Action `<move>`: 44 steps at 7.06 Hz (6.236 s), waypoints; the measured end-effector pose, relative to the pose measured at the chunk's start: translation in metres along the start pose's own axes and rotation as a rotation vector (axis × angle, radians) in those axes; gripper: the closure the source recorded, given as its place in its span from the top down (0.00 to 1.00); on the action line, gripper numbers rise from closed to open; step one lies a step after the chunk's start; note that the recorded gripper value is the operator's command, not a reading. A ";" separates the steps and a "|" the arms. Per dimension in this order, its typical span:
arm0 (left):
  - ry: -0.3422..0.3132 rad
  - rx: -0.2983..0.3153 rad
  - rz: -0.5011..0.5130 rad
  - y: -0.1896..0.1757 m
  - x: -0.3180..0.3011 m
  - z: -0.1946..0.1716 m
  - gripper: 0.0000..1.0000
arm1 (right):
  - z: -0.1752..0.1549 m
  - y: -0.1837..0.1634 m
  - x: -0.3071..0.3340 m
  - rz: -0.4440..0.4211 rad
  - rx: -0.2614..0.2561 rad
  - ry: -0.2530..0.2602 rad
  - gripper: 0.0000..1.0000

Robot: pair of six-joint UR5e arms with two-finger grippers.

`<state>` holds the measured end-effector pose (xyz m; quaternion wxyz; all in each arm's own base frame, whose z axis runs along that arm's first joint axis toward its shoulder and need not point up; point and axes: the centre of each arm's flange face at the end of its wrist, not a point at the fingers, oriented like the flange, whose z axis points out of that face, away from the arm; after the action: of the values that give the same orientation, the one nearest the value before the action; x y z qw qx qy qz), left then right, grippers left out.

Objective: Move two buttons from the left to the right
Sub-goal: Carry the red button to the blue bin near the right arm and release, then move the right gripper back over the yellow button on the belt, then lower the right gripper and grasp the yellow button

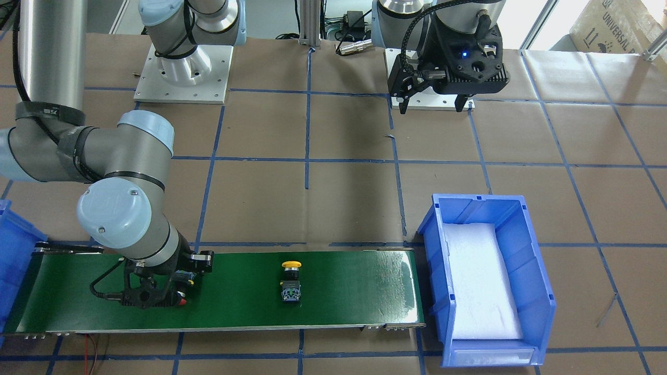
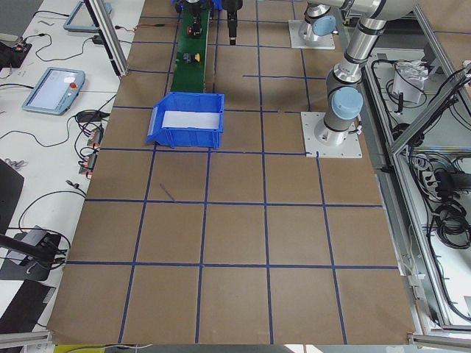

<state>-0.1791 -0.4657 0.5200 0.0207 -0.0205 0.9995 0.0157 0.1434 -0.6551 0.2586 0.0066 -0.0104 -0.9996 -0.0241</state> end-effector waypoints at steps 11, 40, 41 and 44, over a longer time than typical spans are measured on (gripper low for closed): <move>0.001 -0.007 0.005 0.002 0.002 0.003 1.00 | -0.101 0.018 0.369 -0.231 0.122 0.046 0.08; 0.036 0.029 -0.004 -0.015 0.002 0.003 1.00 | -0.020 -0.049 -0.008 -0.178 0.007 -0.038 0.99; 0.036 0.029 -0.004 -0.015 0.002 0.003 1.00 | -0.017 -0.050 -0.008 -0.174 0.004 -0.038 0.98; 0.034 0.029 -0.004 -0.015 0.001 0.003 1.00 | -0.010 -0.053 -0.010 -0.159 0.002 -0.038 0.98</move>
<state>-0.1798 -0.4802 0.5162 0.0041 -0.0225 0.9997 0.0008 0.1519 -0.7092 0.2658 -0.0144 0.0686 -0.9973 -0.0233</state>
